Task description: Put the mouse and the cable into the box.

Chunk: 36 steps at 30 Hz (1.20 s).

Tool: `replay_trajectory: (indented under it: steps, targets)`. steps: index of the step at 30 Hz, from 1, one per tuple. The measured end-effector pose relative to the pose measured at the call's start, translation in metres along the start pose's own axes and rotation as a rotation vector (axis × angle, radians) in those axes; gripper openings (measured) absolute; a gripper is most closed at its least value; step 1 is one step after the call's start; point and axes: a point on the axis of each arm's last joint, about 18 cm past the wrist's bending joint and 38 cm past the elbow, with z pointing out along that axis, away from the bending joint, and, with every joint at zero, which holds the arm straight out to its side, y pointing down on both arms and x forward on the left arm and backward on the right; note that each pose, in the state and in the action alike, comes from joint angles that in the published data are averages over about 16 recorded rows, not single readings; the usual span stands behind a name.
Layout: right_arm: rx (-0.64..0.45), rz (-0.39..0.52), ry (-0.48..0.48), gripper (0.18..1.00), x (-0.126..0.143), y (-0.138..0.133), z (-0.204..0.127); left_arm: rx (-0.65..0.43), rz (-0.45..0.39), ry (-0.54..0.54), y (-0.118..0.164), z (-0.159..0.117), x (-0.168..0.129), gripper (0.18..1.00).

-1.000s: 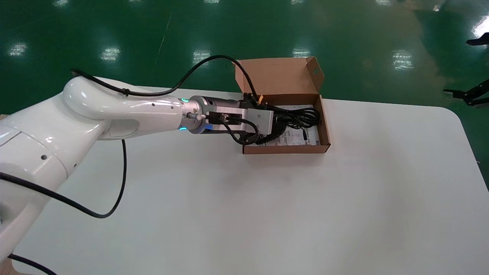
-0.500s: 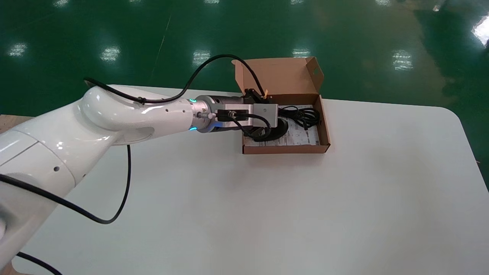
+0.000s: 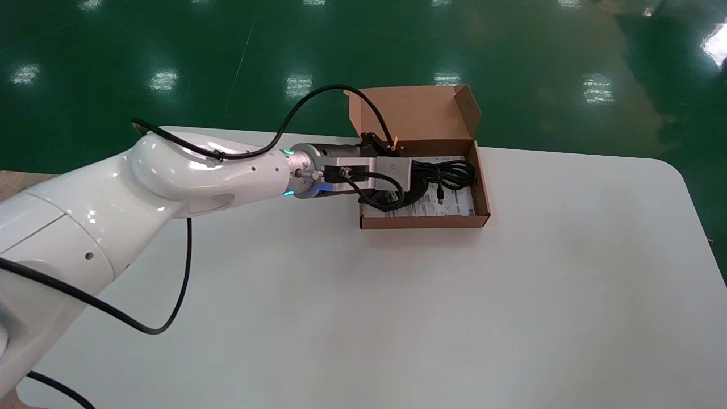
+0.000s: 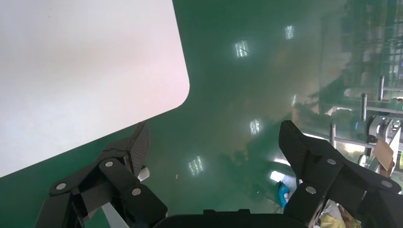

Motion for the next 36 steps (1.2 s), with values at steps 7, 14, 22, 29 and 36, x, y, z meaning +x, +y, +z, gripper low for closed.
replay_trajectory:
  steps: [7,14,22,29,36]
  targets:
    - [0.018,0.005,0.004,1.0,0.0,-0.005,0.005,0.013,-0.019,0.001,0.001,-0.003,0.001,0.317]
    - [0.087,0.028,0.013,1.0,-0.001,-0.024,0.019,0.069,-0.121,0.018,0.002,-0.012,0.012,0.424]
    - [0.228,0.078,0.006,1.0,-0.01,-0.06,0.041,0.182,-0.32,0.048,0.006,-0.035,0.03,0.6]
    - [0.369,0.132,-0.025,1.0,-0.026,-0.096,0.055,0.291,-0.483,0.067,0.009,-0.065,0.041,0.762]
    - [0.513,0.191,-0.08,1.0,-0.048,-0.131,0.063,0.393,-0.612,0.08,0.013,-0.102,0.047,0.891]
